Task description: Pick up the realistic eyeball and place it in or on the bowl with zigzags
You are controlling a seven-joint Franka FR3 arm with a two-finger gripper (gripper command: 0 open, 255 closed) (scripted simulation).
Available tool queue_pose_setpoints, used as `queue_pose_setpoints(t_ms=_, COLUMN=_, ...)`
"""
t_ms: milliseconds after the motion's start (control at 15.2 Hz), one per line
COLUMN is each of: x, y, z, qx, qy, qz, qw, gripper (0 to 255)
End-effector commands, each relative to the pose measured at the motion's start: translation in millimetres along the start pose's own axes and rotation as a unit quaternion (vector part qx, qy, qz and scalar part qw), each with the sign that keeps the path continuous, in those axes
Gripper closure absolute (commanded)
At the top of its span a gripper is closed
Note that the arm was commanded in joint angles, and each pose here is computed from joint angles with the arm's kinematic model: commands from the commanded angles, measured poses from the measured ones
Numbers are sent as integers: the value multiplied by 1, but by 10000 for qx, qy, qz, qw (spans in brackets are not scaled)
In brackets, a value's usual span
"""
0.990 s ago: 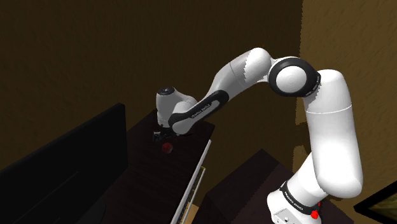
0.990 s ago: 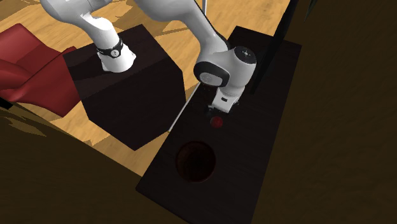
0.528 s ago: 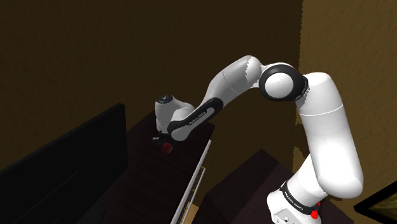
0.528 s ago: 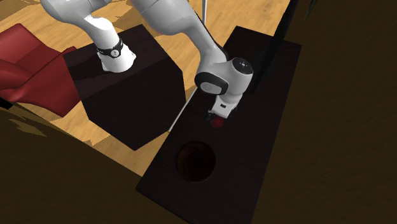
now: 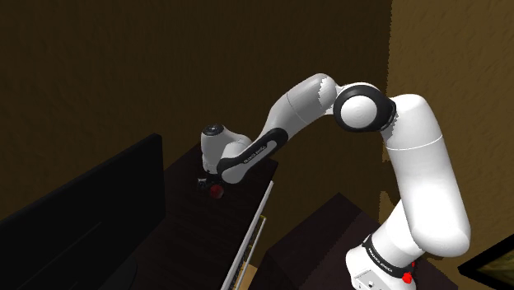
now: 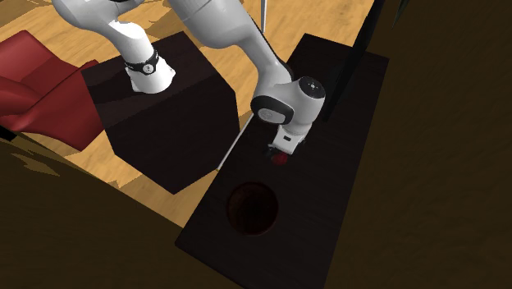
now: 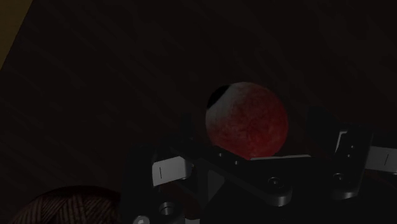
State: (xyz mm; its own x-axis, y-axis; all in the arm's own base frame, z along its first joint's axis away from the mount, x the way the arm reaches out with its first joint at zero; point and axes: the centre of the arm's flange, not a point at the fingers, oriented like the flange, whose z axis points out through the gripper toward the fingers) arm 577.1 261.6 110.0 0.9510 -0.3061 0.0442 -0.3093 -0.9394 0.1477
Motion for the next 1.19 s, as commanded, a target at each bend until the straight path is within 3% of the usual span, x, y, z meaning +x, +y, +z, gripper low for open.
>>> queue_pose_setpoints(t_ms=0, x=0, y=0, z=0, qx=0, qy=0, qz=0, qw=10000, gripper=255)
queue_pose_setpoints(t_ms=594, x=0, y=0, z=0, qx=0, qy=0, qz=0, qw=10000, gripper=255)
queue_pose_setpoints(t_ms=1122, x=2, y=6, z=-42, qx=0, qy=0, qz=0, qw=10000, gripper=255)
